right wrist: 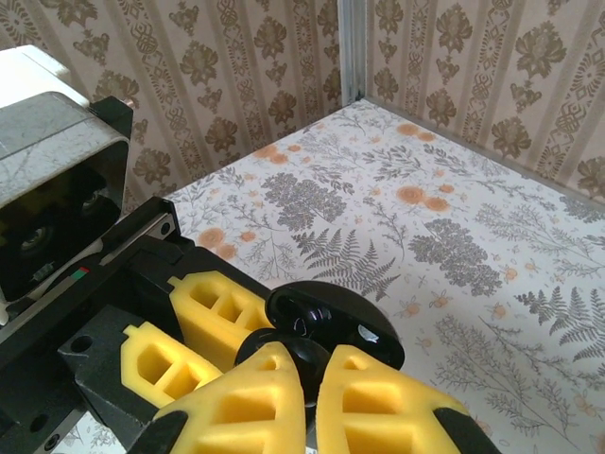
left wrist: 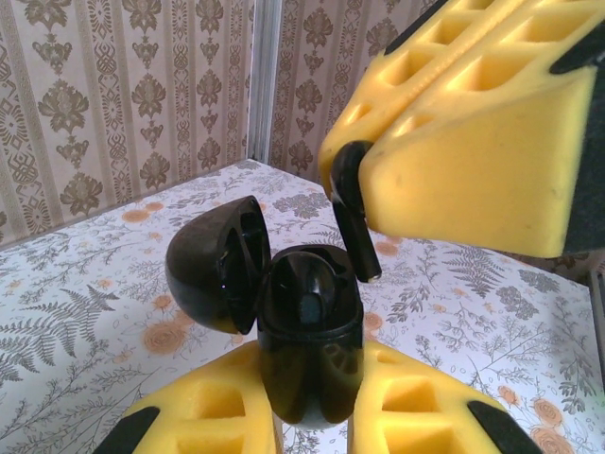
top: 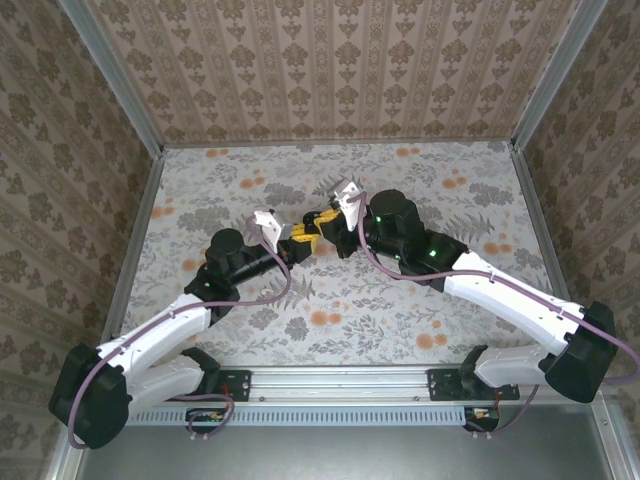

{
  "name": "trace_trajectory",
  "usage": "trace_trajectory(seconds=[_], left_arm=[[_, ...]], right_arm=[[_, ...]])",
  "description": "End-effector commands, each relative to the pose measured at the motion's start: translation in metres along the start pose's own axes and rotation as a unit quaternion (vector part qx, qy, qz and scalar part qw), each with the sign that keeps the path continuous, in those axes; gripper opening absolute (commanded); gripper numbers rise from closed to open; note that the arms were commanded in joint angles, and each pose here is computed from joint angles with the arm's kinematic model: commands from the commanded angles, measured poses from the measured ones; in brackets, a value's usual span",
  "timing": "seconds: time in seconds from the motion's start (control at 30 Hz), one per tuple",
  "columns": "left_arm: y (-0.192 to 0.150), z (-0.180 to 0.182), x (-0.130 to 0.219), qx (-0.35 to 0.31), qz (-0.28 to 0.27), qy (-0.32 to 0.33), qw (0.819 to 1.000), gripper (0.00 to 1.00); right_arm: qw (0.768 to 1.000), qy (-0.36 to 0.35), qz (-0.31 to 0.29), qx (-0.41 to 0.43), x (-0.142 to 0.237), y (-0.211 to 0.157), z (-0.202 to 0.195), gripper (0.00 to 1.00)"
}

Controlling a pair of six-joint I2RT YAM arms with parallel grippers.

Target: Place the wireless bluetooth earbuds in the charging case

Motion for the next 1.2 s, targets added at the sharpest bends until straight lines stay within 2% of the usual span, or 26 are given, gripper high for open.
trace_trajectory(seconds=[0.0, 0.37, 0.87, 1.17], left_arm=[[0.015, -0.008, 0.0, -0.013, -0.028, -0.029, 0.999, 0.0], [0.015, -0.009, 0.0, -0.008, -0.028, -0.033, 0.999, 0.0], [0.013, -0.009, -0.001, -0.006, -0.024, -0.034, 0.999, 0.0], [0.015, -0.009, 0.0, -0.003, -0.028, -0.032, 0.999, 0.0]], right_arm=[[0.999, -0.016, -0.025, 0.012, 0.01, 0.017, -0.001, 0.07], [1.0, -0.02, -0.011, 0.019, -0.001, 0.012, -0.002, 0.07], [0.999, -0.02, -0.027, 0.015, 0.005, 0.024, -0.003, 0.07], [1.0, -0.01, -0.016, 0.011, 0.001, 0.01, -0.001, 0.07]])
Point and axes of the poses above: each hand's point on the last joint's axis, 136 mm out from that joint toward the fingers, its own x axis back along the fingers, its own z axis along the line the jaws close on, y = z × x, the point moved 9 cm from there along x, back along the fingers, and after that the axes turned 6 degrees about x, right-handed, at the moved point
